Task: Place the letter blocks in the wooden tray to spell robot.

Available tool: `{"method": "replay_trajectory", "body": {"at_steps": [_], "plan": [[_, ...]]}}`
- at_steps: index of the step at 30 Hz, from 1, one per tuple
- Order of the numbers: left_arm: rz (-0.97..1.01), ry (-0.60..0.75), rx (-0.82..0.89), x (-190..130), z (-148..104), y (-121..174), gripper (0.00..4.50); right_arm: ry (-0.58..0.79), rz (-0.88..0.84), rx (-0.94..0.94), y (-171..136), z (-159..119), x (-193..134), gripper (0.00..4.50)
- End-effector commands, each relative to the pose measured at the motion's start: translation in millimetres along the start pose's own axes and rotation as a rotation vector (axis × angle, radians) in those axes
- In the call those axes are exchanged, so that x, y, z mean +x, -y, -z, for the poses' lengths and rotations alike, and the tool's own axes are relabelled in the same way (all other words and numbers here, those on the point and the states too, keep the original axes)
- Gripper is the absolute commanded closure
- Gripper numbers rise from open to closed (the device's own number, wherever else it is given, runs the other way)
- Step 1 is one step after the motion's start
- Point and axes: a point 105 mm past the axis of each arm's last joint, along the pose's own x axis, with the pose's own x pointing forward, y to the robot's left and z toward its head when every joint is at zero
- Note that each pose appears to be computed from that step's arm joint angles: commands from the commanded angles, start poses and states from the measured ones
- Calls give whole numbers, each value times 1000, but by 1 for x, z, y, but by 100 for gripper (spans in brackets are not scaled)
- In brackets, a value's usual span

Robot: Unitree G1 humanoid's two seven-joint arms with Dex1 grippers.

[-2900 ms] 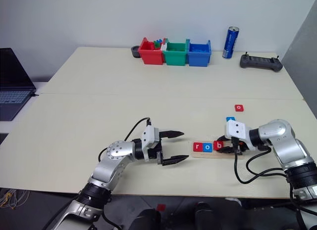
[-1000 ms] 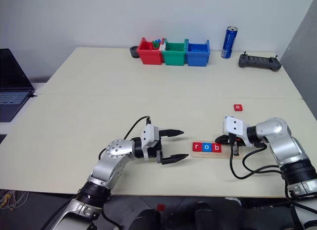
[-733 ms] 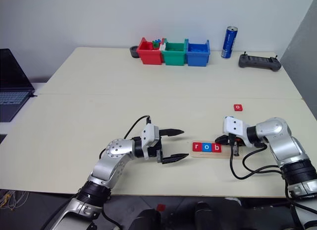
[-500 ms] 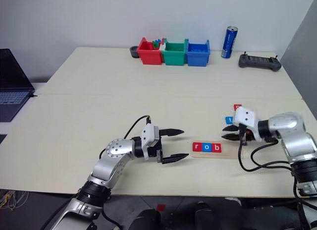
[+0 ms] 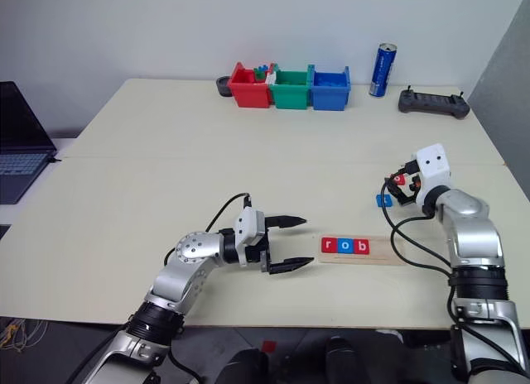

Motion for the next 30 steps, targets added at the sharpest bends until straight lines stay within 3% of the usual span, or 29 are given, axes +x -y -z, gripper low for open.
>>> {"method": "replay_trajectory", "body": {"at_steps": [1,15,28,30], "plan": [[-1,26,42,-1,-11,-5,0,42,123,33,16,-15,-1,4],[-12,23,42,-3,-12,-5,0,-28,158,207,7,2,43,4],[-30,18,43,-5,-13,-6,0,-110,152,323,3,17,62,4],[-31,17,44,-5,-14,-7,0,-109,146,328,1,16,63,41]]}}
